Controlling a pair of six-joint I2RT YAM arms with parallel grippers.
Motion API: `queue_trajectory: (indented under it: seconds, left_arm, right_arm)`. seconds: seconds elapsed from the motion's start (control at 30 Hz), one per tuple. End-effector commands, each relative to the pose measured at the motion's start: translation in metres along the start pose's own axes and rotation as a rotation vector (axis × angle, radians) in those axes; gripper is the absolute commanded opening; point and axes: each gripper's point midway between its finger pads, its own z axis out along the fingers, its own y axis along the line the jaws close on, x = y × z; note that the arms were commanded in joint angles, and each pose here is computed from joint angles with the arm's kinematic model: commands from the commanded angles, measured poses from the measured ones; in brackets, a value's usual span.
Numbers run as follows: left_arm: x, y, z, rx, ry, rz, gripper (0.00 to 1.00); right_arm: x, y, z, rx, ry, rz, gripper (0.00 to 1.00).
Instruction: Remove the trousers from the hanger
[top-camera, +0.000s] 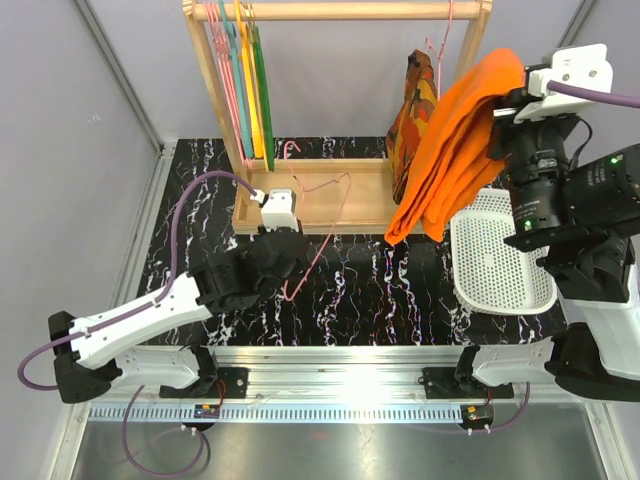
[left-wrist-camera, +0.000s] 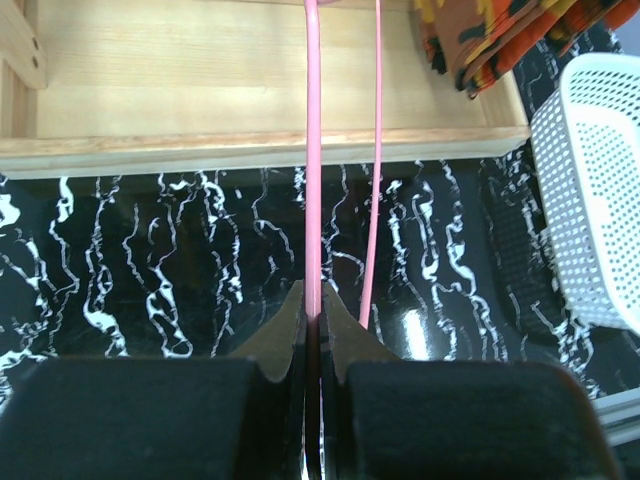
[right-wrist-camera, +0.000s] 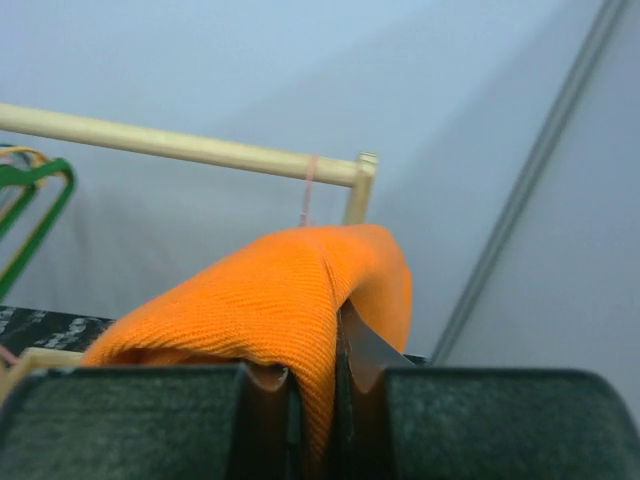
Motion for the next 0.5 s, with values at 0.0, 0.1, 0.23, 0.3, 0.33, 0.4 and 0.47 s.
queue_trajectory:
  seconds: [0.0,0.1,0.23,0.3,0.33,0.4,0.47]
  left_arm:
    - [-0.016,-0.003,-0.008,0.051,-0.051,-0.041,0.0]
    - [-0.012,0.001,-0.009,0.036,-0.036,-0.005,0.0]
    - [-0.008,0.008,-0.009,0.018,-0.028,0.019,0.0]
    - [-0.004,0.011,-0.008,0.014,-0.023,0.032,0.0]
    - [-0.003,0.012,-0.008,0.008,-0.023,0.038,0.0]
    - [0.0,0.014,-0.006,-0.001,-0.017,0.048,0.0]
    - [0.002,0.015,-0.005,-0.003,-0.015,0.051,0.0]
  right_arm:
    - [-0.016,-0.05,-0.008,0.162,0.008,-0.062,0.0]
    - [-0.006,-0.068,-0.015,0.252,0.026,-0.148,0.0]
    - [0.011,-0.085,-0.032,0.266,0.019,-0.066,0.0]
    - [0.024,-0.089,-0.042,0.221,0.04,-0.016,0.0]
    - [0.034,-0.084,-0.042,0.217,0.061,-0.044,0.0]
    - [0.051,-0.088,-0.048,0.245,0.113,-0.132,0.0]
    - [0.073,-0.077,-0.048,0.266,0.152,-0.24,0.0]
